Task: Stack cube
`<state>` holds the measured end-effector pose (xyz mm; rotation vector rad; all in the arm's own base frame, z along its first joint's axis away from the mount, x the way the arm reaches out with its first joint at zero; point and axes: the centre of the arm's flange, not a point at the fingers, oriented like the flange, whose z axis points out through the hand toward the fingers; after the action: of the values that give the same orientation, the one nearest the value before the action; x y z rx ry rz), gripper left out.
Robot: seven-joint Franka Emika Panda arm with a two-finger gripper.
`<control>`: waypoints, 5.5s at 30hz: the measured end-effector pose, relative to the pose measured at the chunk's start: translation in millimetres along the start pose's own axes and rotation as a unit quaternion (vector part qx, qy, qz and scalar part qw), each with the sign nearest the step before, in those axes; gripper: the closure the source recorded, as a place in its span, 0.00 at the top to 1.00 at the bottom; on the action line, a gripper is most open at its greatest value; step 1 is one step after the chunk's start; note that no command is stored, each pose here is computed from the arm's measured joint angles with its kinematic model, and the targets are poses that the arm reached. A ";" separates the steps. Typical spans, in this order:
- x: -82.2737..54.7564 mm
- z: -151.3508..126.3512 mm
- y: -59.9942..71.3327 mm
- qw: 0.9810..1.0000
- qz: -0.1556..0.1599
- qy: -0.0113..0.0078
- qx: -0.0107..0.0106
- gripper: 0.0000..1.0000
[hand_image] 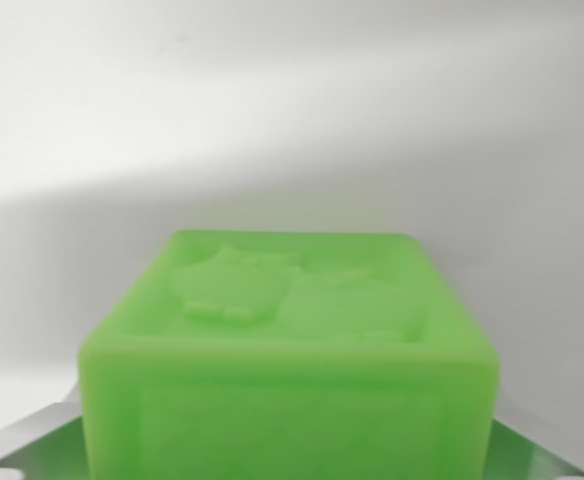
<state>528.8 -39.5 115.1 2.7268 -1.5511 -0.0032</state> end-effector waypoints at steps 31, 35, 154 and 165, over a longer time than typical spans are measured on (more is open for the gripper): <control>0.3 -10.8 -0.7 1.000 0.000 0.001 0.002 0.00; 0.6 -18.0 -0.8 1.000 0.000 0.000 0.002 0.00; 179.6 -120.8 8.2 0.956 -0.293 0.002 0.004 0.00; 200.2 -125.5 8.8 0.945 -0.326 0.002 0.004 0.00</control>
<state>624.1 -215.7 240.7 3.0885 -0.5791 0.0059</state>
